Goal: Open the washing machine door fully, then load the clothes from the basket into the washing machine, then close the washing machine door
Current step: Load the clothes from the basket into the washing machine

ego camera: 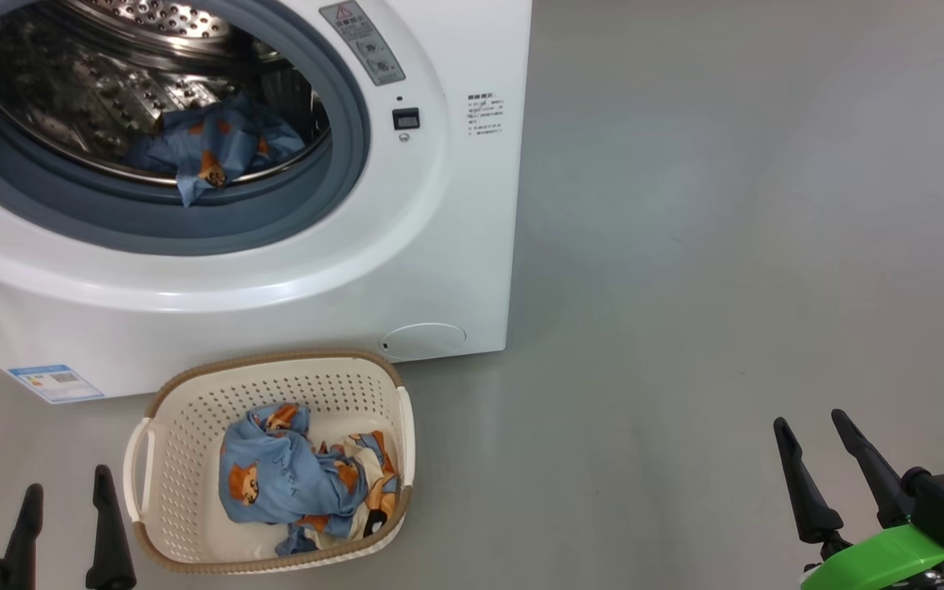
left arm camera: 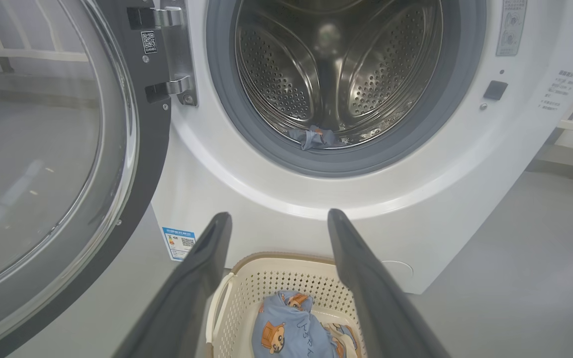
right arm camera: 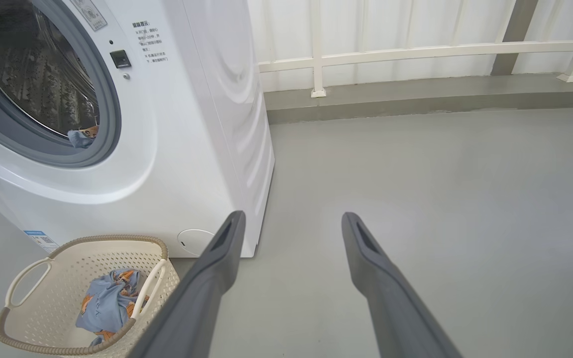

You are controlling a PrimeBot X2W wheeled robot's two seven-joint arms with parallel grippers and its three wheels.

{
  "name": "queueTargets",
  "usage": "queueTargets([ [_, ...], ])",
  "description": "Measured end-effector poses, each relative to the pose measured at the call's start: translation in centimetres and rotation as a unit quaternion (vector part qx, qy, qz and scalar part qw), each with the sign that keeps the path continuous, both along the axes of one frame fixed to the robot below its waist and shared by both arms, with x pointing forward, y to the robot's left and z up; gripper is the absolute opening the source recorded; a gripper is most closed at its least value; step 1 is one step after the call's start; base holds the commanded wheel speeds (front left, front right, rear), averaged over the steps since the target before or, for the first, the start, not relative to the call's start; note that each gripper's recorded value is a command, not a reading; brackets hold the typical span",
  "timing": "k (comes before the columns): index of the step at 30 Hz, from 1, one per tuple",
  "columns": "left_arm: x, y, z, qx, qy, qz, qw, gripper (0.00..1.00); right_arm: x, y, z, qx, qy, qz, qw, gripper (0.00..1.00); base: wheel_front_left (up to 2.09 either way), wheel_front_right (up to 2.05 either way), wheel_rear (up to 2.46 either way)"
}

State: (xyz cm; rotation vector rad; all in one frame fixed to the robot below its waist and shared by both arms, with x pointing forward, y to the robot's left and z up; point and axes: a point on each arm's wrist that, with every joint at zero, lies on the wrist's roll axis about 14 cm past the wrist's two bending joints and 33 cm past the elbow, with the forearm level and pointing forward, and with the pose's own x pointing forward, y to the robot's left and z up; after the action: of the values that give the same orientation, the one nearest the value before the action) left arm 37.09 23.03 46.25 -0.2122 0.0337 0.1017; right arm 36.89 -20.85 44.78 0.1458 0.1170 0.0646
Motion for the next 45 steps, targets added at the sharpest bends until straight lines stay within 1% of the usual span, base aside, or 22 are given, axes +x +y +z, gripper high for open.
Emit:
queueTargets([
  [10, 1.1, -0.6, -1.9, -0.007, 0.026, -0.006, 1.000, 1.00, 0.6, 0.3, -1.4, 0.006, 0.019, -0.001, 1.000, 1.00, 0.00, 0.00, 0.00],
  [16, 2.6, -1.7, -3.9, -0.015, 0.051, -0.019, 0.998, 1.00, 2.4, 0.8, -1.5, 0.016, 0.015, -0.004, 1.000, 1.00, 0.00, 0.00, 0.00],
  [25, 4.6, -3.1, -6.8, -0.027, 0.088, -0.039, 0.995, 1.00, 4.1, 1.5, -3.1, 0.024, 0.029, -0.002, 0.999, 1.00, 0.00, 0.00, 0.00],
  [37, 6.7, -4.7, -13.0, -0.039, 0.171, -0.065, 0.982, 1.00, 6.6, 2.0, -5.3, 0.025, 0.045, 0.000, 0.999, 1.00, 0.00, 0.00, 0.00],
  [45, 7.8, -6.0, -17.1, -0.037, 0.224, -0.093, 0.970, 1.00, 8.4, 2.7, -7.0, 0.026, 0.055, 0.010, 0.998, 1.00, 0.00, 0.00, 0.00],
])
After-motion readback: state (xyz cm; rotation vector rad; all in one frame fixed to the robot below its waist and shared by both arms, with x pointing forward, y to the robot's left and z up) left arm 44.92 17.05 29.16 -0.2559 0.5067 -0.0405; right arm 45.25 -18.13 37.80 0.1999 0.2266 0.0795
